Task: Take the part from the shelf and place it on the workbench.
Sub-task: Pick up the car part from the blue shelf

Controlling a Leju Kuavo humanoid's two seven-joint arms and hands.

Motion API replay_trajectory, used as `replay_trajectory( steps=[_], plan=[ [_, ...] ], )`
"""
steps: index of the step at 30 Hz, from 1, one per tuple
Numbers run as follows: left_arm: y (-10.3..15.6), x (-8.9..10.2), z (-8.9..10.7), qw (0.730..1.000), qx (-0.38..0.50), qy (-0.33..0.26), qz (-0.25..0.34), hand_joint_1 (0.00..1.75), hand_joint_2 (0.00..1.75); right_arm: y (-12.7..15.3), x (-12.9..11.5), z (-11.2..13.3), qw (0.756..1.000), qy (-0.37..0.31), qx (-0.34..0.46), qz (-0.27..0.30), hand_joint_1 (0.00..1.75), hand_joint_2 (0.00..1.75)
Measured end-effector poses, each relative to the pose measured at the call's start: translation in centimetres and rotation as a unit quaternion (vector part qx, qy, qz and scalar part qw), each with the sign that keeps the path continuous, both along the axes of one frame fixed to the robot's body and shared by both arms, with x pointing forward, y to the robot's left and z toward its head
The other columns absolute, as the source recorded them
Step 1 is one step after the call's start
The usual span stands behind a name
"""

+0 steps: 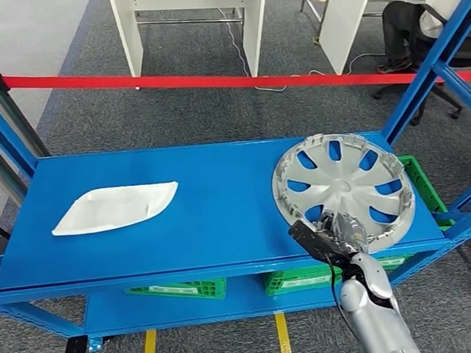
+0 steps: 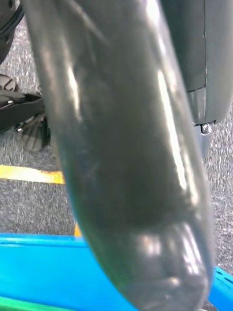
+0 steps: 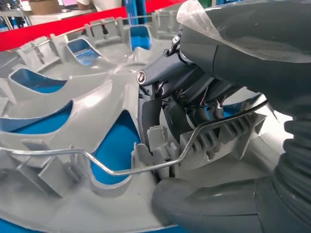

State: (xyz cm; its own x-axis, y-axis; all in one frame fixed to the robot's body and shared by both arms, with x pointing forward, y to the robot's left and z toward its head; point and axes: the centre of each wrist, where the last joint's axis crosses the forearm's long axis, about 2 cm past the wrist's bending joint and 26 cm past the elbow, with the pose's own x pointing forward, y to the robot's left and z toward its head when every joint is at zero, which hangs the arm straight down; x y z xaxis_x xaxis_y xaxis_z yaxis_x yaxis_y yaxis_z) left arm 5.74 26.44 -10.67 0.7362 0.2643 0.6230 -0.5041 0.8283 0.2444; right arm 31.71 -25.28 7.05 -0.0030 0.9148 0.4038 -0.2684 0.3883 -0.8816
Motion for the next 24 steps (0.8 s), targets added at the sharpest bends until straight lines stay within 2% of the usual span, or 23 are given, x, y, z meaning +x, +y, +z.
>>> replay_trajectory(
  steps=[12,24],
  plan=[
    [0.0,0.3,0.0,1.0,0.0,-0.004,0.004,0.0,0.0,-1.9,-0.2,-0.5,1.0,-0.005,-0.009,0.023,1.75,1.75],
    [0.1,0.5,0.1,1.0,-0.005,-0.02,0.002,0.0,0.0,-3.1,0.3,0.6,0.999,-0.019,-0.01,0.049,1.75,1.75]
  ],
)
